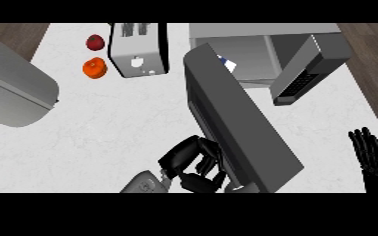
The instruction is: Pick up the milk, place it into the microwave and close the microwave
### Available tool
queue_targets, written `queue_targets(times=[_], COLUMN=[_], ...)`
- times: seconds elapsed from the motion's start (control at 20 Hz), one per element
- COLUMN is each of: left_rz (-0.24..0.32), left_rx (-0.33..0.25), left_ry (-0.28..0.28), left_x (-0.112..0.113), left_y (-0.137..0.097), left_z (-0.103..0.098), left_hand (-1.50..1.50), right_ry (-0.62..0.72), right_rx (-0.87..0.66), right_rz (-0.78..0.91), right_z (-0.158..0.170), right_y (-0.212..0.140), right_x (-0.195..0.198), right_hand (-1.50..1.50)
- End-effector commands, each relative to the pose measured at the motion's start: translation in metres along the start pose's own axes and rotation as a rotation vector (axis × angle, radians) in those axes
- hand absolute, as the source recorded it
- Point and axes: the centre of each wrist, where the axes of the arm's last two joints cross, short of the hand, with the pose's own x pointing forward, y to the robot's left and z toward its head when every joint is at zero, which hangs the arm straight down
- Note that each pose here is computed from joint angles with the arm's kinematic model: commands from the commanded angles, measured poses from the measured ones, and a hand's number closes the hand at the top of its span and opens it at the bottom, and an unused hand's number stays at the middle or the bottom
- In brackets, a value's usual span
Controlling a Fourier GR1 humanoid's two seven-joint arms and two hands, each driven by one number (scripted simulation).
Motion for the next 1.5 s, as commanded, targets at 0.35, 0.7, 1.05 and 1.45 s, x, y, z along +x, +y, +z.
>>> queue_targets(times=[0.35, 0.7, 1.05, 1.45], left_rz=[-0.048, -0.028, 0.065, 0.137], left_rx=[0.1, 0.242, 0.433, 0.513], left_ry=[0.059, 0.0, -0.147, -0.177], left_x=[-0.006, 0.013, 0.035, 0.056], left_y=[-0.042, -0.035, -0.013, 0.017], left_z=[-0.022, -0.038, -0.053, -0.077], left_hand=[1.5, 1.5, 1.5, 1.5], right_ry=[-0.172, -0.224, -0.24, -0.267], right_rx=[0.107, 0.166, 0.221, 0.289], right_rz=[-0.064, -0.107, -0.123, -0.132], right_z=[-0.031, -0.062, -0.072, -0.092], right_y=[-0.024, -0.008, -0.018, -0.02], right_x=[0.043, 0.057, 0.073, 0.093], right_hand=[-1.5, -1.5, -1.5, -1.5])
